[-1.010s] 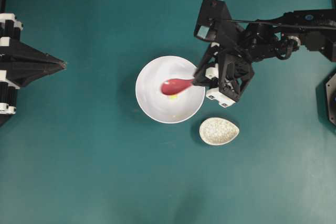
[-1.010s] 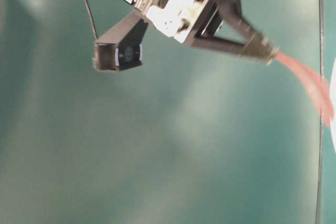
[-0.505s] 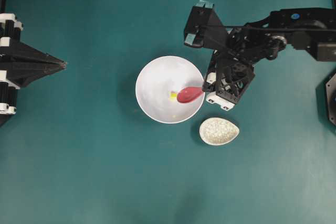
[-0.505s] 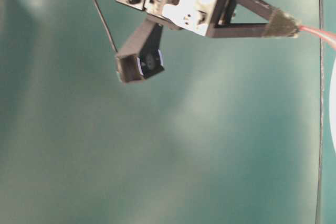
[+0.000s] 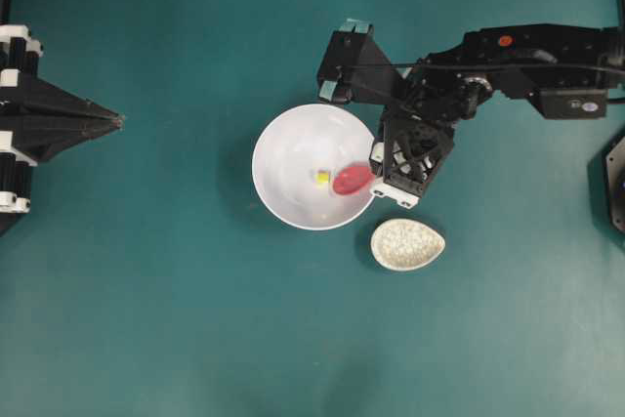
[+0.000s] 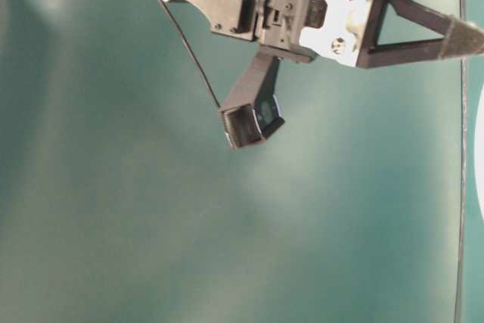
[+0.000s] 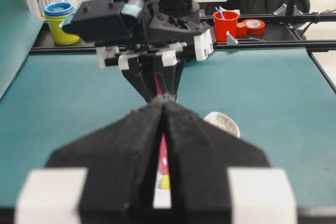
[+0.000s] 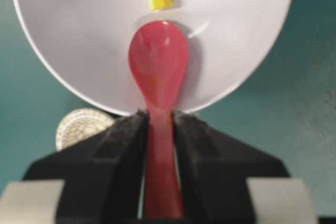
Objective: Scoop the yellow hexagonal prism block from the bowl with a spoon using the right arm.
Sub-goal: 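Drag the spoon under the yellow block toward the bowl's left side, then tilt and lift the spoon with the block out of the bowl, then hold the loaded spoon steady above the bowl with the right gripper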
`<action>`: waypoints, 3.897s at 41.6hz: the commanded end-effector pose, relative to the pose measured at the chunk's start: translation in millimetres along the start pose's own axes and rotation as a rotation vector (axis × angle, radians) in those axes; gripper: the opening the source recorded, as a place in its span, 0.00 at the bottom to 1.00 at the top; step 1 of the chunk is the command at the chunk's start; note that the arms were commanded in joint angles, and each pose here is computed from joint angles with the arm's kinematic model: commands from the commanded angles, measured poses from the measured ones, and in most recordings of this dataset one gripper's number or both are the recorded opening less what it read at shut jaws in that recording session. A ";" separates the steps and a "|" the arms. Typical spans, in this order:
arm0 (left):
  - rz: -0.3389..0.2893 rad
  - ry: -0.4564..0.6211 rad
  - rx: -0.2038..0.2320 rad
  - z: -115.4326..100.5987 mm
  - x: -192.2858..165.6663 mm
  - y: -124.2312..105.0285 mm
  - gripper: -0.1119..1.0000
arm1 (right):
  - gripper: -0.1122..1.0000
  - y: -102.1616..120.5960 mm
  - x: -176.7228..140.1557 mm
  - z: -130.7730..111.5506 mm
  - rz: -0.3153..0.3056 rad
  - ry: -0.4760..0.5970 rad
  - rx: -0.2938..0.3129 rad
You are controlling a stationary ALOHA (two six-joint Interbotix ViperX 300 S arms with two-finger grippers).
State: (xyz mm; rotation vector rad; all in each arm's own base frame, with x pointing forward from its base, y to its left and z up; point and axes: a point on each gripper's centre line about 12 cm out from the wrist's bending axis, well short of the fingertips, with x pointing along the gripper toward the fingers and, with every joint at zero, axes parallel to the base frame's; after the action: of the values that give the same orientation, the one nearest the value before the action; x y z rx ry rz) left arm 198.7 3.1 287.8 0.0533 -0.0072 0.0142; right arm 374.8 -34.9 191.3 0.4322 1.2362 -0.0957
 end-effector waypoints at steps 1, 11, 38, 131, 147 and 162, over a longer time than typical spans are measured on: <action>0.002 -0.018 0.005 8.2 2.8 0.7 0.10 | 0.30 3.4 -7.3 10.1 0.005 -0.045 -0.015; 0.002 -0.018 0.003 8.2 2.8 0.7 0.10 | 0.30 1.4 2.8 18.9 0.002 -0.092 -0.015; 0.002 -0.018 0.005 8.2 2.8 0.7 0.10 | 0.30 -2.2 2.0 40.6 -0.031 -0.276 -0.056; 0.002 -0.021 0.005 8.5 2.8 0.7 0.10 | 0.30 13.9 -70.4 9.6 0.003 -0.846 -0.200; 0.002 -0.028 0.005 9.4 2.6 0.7 0.10 | 0.30 19.2 -91.5 -15.1 0.034 -0.969 -0.241; 0.002 -0.023 0.002 8.2 2.7 0.7 0.10 | 0.30 24.3 -89.2 -15.2 0.045 -0.962 -0.250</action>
State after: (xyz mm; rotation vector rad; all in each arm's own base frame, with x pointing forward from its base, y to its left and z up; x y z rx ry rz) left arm 198.7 3.1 288.2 0.0533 -0.0103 0.0142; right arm 337.6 -22.8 266.7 0.1502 0.3154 -0.0982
